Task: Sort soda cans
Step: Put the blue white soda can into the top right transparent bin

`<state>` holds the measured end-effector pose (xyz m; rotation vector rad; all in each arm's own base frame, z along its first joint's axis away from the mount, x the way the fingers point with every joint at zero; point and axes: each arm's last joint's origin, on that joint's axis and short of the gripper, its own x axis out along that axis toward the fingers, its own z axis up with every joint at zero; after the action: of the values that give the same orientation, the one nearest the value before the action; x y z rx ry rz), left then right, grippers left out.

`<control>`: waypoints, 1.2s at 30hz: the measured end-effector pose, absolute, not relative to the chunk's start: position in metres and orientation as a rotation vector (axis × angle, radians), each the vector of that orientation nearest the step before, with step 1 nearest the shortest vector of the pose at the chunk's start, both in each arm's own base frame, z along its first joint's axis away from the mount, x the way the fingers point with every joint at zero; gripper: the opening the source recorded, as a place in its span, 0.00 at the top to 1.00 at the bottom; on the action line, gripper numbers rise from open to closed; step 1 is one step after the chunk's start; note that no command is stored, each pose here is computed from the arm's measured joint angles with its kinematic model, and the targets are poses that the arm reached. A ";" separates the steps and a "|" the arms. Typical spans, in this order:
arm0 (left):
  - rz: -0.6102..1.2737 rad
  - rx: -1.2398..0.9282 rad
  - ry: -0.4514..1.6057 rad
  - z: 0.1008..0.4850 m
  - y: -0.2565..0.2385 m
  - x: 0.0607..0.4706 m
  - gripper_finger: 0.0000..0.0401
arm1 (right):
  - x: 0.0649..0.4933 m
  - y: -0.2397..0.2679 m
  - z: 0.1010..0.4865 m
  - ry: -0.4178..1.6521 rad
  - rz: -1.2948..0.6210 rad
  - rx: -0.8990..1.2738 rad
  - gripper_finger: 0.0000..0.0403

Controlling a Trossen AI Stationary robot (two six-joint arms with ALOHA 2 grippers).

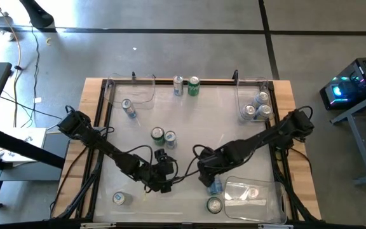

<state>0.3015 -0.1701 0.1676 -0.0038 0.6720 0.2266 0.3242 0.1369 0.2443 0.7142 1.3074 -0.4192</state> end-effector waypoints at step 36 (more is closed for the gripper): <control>0.221 0.011 0.688 0.167 -0.169 0.301 0.14 | 0.325 0.125 0.215 1.286 -0.542 0.821 0.15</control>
<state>0.3010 -0.1693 0.1667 0.0109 0.6875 0.2206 0.3250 0.1252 0.2151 0.8210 1.2861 -0.5424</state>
